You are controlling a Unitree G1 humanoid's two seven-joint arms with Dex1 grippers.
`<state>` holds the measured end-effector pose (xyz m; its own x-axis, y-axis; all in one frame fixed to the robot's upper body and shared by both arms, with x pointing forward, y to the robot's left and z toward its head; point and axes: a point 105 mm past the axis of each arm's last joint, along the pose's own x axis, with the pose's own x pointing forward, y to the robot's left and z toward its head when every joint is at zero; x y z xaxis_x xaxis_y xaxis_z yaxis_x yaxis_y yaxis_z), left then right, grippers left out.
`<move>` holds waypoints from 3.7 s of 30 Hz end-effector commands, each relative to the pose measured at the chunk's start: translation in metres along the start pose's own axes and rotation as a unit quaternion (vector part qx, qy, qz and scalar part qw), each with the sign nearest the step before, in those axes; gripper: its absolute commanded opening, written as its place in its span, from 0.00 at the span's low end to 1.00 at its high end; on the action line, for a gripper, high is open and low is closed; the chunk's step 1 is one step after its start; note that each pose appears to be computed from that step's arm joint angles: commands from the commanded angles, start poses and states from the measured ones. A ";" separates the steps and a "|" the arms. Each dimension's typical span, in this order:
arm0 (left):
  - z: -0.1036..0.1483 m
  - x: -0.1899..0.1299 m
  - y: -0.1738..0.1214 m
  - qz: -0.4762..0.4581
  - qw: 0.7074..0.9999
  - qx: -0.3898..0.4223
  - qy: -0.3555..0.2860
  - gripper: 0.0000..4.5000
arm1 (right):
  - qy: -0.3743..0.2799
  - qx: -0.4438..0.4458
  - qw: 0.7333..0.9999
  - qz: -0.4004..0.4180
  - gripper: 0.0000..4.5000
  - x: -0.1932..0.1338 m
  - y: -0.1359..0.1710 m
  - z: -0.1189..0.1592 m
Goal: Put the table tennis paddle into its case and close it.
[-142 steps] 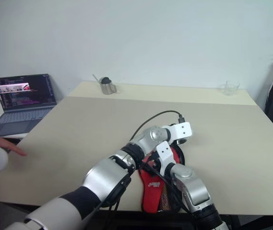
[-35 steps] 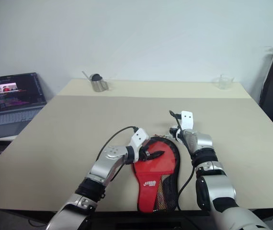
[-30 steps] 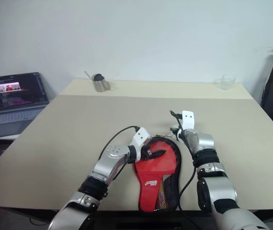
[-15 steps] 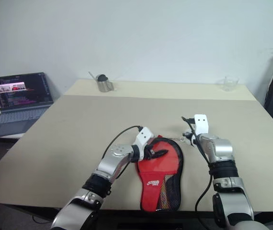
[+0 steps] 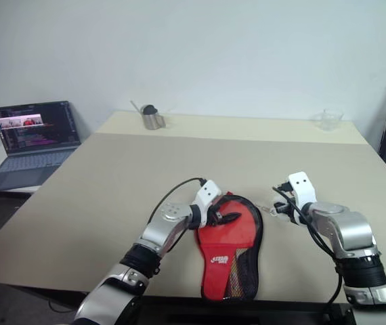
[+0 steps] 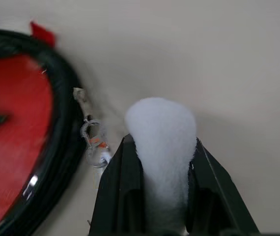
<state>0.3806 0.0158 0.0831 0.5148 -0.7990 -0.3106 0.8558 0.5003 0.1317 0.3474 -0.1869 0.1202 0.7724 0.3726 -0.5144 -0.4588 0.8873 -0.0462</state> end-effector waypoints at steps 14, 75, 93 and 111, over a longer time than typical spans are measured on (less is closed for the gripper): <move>-0.038 -0.002 -0.004 -0.001 0.998 -0.020 0.065 0.76 | 0.038 -0.091 0.988 0.121 0.12 -0.033 0.033 -0.034; -0.044 0.000 -0.013 -0.027 0.996 -0.004 0.088 0.76 | 0.101 -0.143 0.876 0.450 0.12 -0.120 0.135 -0.107; -0.043 0.000 -0.011 -0.026 0.996 -0.002 0.086 0.76 | 0.129 -0.187 0.894 0.386 0.96 -0.102 0.132 -0.102; 0.035 -0.043 0.002 -0.113 0.993 0.020 -0.042 0.76 | 0.067 -0.273 0.921 0.269 1.00 -0.104 0.018 -0.043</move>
<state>0.3667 0.0469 0.1004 0.3618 -0.8728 -0.3276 0.9312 0.3550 0.0825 0.2366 -0.2201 0.1283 0.3179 0.6420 -0.6977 -0.9333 0.3415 -0.1111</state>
